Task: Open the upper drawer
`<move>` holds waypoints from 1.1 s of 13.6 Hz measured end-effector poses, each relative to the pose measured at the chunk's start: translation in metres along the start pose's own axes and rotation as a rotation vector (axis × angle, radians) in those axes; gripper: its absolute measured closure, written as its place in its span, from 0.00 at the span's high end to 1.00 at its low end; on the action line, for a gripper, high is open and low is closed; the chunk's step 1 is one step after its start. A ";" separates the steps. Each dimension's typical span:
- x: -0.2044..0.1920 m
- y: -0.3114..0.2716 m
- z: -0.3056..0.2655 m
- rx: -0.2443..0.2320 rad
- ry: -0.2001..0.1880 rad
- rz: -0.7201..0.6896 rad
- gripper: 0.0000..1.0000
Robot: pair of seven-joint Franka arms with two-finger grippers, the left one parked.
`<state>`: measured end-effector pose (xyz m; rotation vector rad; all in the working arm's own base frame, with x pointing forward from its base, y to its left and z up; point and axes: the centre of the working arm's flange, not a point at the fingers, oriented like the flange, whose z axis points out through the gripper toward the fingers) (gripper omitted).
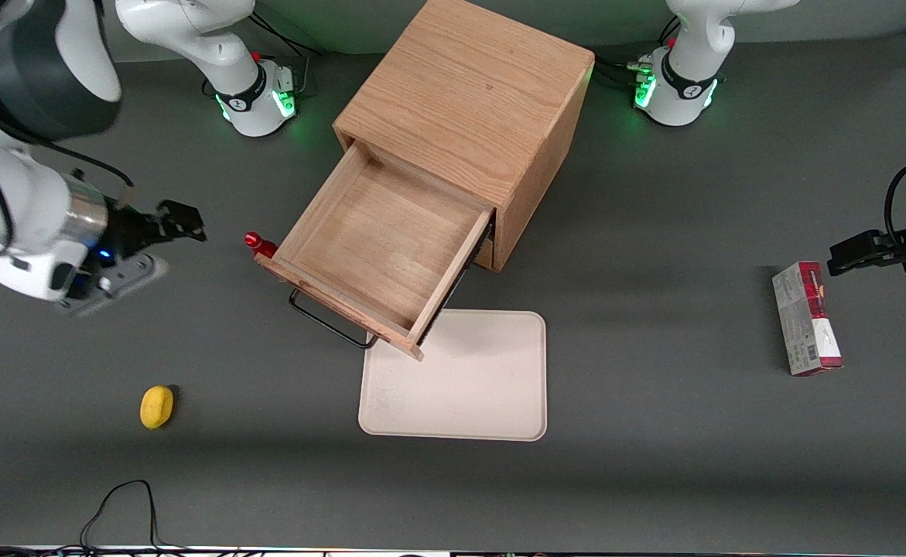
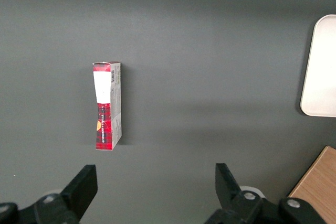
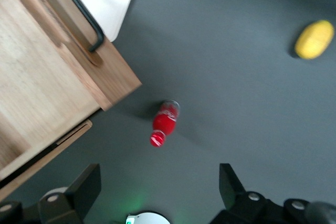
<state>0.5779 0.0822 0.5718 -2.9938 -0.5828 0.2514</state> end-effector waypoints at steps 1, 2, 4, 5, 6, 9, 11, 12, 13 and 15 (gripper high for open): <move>-0.014 0.010 -0.002 0.002 0.027 0.020 1.00; -0.026 0.017 -0.001 0.006 0.051 0.041 1.00; -0.039 0.020 0.007 0.009 0.091 0.088 1.00; -0.042 0.019 0.011 0.012 0.098 0.109 1.00; -0.045 0.018 0.013 0.015 0.097 0.129 1.00; -0.048 0.027 0.013 0.009 0.107 0.213 1.00; -0.051 0.036 0.012 0.008 0.108 0.245 1.00; -0.051 0.036 0.011 0.006 0.109 0.248 1.00; -0.051 0.036 0.009 0.003 0.113 0.248 1.00; -0.050 0.032 0.002 -0.002 0.125 0.243 1.00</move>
